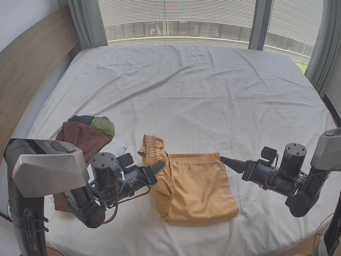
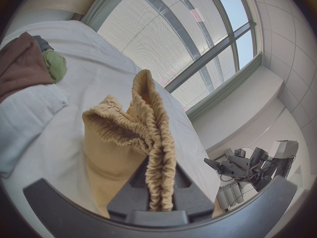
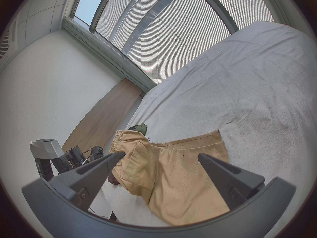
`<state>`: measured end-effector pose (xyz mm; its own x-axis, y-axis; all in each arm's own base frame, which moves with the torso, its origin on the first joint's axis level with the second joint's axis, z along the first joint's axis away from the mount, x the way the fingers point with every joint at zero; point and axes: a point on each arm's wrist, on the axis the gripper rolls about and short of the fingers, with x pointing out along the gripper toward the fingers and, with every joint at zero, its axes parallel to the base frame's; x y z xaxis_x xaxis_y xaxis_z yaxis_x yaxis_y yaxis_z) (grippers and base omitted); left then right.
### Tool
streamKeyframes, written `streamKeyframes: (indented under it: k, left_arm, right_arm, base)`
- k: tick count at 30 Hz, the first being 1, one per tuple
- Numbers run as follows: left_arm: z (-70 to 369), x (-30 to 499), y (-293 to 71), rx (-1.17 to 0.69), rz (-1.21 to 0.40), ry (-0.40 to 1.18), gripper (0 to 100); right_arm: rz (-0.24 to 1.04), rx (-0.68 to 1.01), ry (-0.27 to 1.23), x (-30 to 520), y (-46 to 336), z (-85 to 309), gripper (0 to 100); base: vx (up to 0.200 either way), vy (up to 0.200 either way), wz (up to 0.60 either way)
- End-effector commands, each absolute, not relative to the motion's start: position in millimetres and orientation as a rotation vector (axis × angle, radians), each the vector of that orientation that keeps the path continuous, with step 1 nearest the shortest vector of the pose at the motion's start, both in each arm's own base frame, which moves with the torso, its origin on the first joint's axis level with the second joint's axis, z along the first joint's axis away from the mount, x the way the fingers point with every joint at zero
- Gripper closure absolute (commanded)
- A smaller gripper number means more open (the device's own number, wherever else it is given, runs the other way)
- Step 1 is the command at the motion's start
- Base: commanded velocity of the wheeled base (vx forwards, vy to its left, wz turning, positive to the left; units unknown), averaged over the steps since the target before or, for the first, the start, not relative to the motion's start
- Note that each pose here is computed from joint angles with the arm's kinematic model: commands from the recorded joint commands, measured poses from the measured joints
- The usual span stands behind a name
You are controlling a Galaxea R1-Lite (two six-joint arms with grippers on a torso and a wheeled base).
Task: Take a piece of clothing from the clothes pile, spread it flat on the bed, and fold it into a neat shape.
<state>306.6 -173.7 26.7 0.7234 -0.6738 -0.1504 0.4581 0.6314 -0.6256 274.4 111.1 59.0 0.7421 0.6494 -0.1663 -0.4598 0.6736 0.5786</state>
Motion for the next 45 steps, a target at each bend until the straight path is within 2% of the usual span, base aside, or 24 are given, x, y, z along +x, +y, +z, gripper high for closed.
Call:
streamKeyframes:
  k: [1,11,29,45]
  left_arm:
    - [16.6,307.3,-185.4,-0.589,-0.689,0.415,100]
    - [11.1,306.3,-207.8,-0.583,-0.740,0.428,100]
    - [13.3,307.7,-264.0,-0.598,-0.838,0.455,100]
    - [-8.1,306.2,-286.1,-0.571,-0.850,0.532,100]
  right_arm:
    - [0.631,0.541,0.368,276.9,107.9,60.0,0]
    - [0.620,0.542,0.341,282.0,105.6,63.5,0]
    - [0.507,0.553,0.237,305.2,80.1,73.4,0]
    - [0.504,0.555,0.230,306.7,78.9,74.5,0]
  base:
    - [0.000,0.000,0.00]
    - [0.000,0.000,0.00]
    - [0.000,0.000,0.00]
    - [0.000,0.000,0.00]
